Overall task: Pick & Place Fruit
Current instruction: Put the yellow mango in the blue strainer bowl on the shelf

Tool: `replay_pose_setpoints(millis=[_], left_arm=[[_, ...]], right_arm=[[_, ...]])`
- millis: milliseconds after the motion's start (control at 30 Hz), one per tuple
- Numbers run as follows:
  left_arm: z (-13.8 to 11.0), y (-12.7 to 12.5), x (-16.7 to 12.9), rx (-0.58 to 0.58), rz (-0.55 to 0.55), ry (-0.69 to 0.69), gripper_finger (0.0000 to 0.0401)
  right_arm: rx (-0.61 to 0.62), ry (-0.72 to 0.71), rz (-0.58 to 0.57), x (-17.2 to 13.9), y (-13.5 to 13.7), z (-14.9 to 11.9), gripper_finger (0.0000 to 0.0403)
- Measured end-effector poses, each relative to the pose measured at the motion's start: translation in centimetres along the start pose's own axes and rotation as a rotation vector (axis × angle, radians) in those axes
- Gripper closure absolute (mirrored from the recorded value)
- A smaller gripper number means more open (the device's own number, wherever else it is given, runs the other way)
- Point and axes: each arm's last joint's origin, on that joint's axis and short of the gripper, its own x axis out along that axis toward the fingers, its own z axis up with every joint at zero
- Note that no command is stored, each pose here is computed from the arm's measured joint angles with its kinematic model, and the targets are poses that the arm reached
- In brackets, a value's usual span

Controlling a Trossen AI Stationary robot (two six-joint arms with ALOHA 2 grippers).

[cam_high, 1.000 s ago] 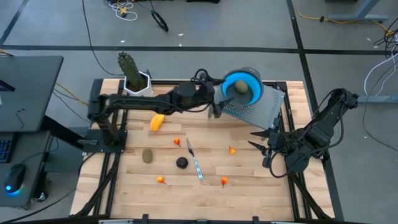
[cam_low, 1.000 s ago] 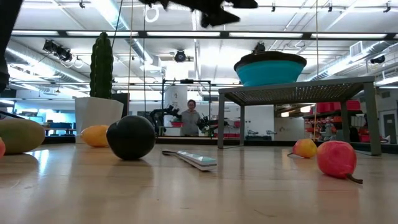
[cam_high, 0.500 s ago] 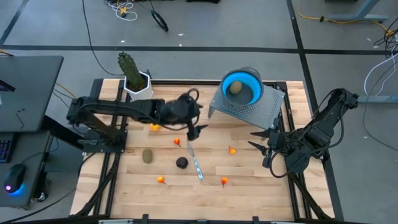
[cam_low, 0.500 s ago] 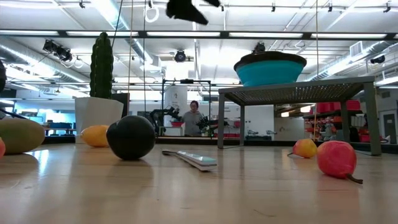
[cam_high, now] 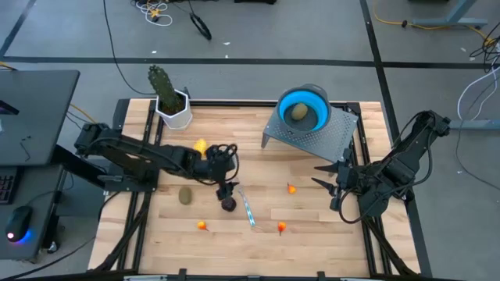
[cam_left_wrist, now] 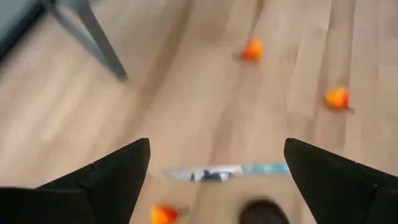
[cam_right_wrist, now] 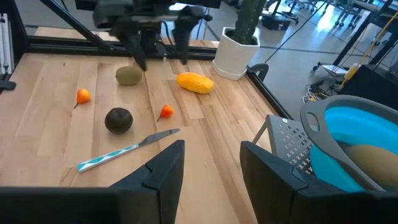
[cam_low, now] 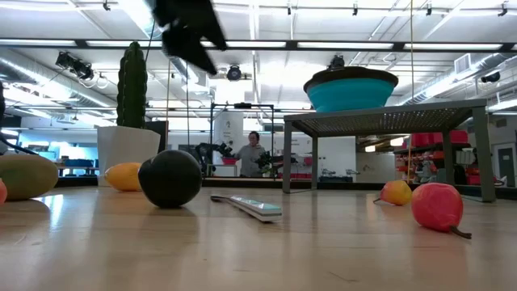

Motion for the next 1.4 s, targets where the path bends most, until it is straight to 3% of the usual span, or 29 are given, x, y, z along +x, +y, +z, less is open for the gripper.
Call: replay_pose_setpoints(millis=[167, 533, 700, 933, 1067, 1233, 1400], left_arm=[[-3.7, 0.5, 0.0, -0.067, 0.039, 0.055, 0.0023], [-10.6, 4.2, -0.7, -0.269, 0.157, 0.089, 0.0024], [-11.7, 4.9, -0.6, -0.315, 0.175, 0.082, 0.0024], [-11.2, 3.7, 0.1, -0.239, 0.079, 0.038, 0.0024], [-12.5, 4.7, 0.4, -0.226, 0.24, 0.125, 0.0024], [-13.4, 6.6, -0.1, -0.312, 0.479, 0.142, 0.0024], [-13.2, 7.6, 0.0, -0.341, 0.57, 0.105, 0.0024]], right_arm=[[-0.009, -0.001, 0.0, 0.0, 0.0, 0.0, 0.0236], [-0.012, -0.018, 0.008, 0.0, 0.1, 0.3, 0.0236], [-0.013, -0.017, 0.01, 0.0, 0.1, 0.3, 0.0236], [-0.002, -0.021, 0.013, 0.0, 0.2, 0.3, 0.0236], [0.014, -0.02, 0.013, 0.0, 0.2, 0.3, 0.0236], [0.01, -0.016, 0.011, 0.2, 0.4, 0.3, 0.0236], [0.002, -0.014, 0.01, 0.2, 0.5, 0.2, 0.0236]])
